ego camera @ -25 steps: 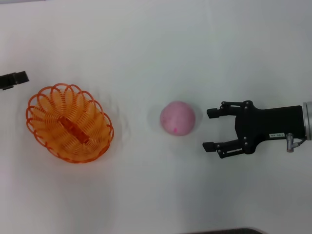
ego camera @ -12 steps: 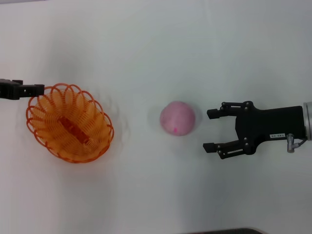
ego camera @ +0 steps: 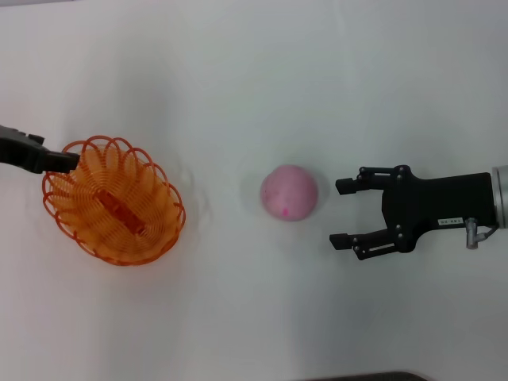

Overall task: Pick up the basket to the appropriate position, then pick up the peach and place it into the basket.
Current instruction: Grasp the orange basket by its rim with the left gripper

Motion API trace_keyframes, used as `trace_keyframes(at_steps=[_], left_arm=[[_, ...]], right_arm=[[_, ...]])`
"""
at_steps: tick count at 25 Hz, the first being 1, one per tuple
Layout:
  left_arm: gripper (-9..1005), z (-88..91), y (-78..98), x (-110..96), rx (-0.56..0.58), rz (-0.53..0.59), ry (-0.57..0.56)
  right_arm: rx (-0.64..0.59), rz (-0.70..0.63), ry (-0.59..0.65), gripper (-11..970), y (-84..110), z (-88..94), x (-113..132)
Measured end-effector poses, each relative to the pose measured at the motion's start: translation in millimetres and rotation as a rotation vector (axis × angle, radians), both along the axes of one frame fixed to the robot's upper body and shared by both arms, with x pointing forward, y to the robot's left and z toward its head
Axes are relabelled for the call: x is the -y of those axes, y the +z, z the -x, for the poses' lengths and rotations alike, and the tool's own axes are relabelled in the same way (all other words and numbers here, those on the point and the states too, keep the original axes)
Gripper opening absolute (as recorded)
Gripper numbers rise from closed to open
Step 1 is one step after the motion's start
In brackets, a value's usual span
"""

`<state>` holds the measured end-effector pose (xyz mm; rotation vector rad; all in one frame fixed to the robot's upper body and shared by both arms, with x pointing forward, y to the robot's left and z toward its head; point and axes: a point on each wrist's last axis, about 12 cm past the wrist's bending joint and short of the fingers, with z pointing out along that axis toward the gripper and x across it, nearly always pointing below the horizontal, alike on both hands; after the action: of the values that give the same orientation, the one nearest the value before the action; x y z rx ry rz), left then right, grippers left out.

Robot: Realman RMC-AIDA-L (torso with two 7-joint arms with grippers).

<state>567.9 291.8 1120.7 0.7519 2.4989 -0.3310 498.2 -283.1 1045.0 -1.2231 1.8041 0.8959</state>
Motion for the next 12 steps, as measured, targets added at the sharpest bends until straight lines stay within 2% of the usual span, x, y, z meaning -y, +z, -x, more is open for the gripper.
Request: trace_keyframes(at_steps=[12], left_arm=[[666,-6.1,2.3,17,-0.019,-0.062,-0.083]], right_arm=[[-0.011,0.0,0.0,915,-0.1,-0.5,-1]])
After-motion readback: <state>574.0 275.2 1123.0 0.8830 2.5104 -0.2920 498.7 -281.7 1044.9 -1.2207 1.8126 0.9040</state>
